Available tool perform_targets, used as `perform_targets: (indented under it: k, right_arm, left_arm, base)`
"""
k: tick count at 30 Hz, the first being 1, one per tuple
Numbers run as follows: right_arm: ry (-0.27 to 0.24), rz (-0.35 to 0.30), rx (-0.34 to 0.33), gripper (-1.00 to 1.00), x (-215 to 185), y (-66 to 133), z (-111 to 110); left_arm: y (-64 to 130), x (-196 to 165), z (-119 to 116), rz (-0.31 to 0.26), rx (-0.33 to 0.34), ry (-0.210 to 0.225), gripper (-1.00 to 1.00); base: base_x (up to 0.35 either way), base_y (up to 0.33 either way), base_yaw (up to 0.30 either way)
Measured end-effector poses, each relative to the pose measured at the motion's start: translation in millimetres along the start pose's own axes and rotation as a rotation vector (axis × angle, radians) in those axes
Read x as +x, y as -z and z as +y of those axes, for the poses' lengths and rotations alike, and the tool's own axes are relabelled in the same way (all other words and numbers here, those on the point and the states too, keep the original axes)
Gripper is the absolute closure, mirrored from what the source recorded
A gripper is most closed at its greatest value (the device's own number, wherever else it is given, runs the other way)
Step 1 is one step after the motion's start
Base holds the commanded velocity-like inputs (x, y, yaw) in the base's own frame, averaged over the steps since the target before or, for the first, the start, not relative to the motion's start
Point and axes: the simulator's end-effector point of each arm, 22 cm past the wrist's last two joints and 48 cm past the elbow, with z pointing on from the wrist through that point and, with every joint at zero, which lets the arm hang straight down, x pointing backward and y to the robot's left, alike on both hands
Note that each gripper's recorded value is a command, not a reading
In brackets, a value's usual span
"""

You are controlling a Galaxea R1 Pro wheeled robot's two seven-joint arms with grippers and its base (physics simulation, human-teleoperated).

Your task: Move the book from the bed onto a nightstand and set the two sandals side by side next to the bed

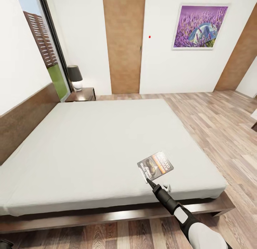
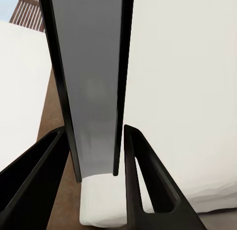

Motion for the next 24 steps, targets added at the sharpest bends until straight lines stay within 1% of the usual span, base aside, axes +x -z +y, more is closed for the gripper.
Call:
perform_targets:
  k: [24]
  right_arm:
    - [0.007,0.001,-0.003,1.0,-5.9,8.7,31.4]
  left_arm:
    - [-9.2,9.5,29.1,0.0,0.001,-0.004,-1.0]
  base:
    - [0.0,0.0,0.0]
